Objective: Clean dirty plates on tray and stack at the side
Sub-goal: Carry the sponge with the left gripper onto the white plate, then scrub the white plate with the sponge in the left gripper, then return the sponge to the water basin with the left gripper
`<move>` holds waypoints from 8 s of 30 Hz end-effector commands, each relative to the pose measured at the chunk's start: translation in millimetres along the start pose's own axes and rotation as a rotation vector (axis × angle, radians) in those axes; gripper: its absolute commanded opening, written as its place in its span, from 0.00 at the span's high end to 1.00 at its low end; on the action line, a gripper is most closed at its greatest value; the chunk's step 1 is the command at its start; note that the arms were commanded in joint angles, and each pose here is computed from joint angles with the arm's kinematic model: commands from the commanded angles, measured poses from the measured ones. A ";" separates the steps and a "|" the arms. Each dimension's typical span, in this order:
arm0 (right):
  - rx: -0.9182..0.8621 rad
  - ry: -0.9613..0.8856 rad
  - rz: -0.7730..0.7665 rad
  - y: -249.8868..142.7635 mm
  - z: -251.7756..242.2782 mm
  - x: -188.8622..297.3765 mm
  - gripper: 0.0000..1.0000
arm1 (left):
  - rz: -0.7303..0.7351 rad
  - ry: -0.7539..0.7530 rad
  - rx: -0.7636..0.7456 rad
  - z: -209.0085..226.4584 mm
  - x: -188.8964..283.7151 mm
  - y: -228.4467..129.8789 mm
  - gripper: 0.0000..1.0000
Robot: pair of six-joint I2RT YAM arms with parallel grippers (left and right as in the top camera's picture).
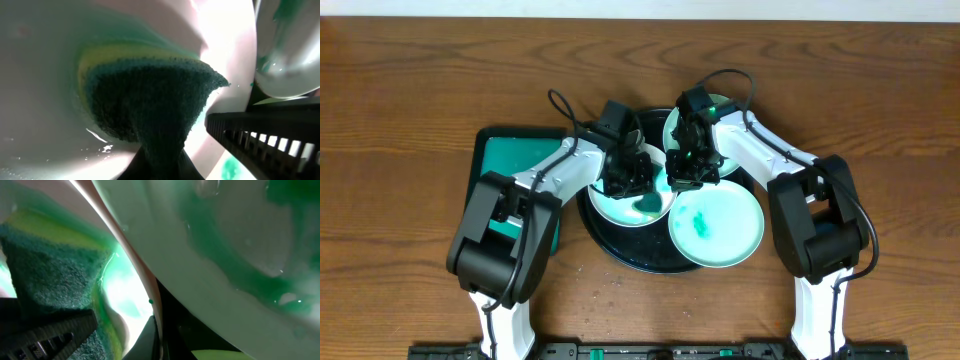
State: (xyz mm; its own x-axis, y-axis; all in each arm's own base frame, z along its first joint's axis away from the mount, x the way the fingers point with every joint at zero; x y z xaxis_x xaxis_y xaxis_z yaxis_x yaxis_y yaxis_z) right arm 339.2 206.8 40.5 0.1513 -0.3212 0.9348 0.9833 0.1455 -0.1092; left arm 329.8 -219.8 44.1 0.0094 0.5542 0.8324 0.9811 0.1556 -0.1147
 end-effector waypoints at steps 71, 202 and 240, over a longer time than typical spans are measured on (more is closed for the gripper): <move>0.013 -0.061 0.091 -18.7 -13.1 -11.2 0.99 | -0.227 0.666 -0.196 76.1 40.2 43.3 0.93; 0.055 -0.059 0.098 -19.8 -13.3 -11.2 0.99 | -0.163 0.615 0.291 186.9 131.6 20.7 0.68; 0.117 0.095 0.065 -14.3 10.4 -3.4 0.99 | -0.665 0.294 -0.012 59.3 298.7 -128.0 0.21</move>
State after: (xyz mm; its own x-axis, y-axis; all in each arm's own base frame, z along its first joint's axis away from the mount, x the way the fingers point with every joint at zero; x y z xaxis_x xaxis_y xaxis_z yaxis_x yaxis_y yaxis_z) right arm 325.2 207.2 39.9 0.2189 -0.3442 0.9130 0.9615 0.2356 -0.1417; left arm 199.3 -25.0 273.4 -0.5380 0.0985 0.8372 0.7986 0.3776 0.4687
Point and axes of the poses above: each gripper's point midway between its finger pads, its own x axis back along the fingers, its own z axis along the line the jaws close on, y = z × x, the point moved 4 cm from there along x, back along the fingers, and after that the axes turned 5 degrees about x, right-handed, at the moved point
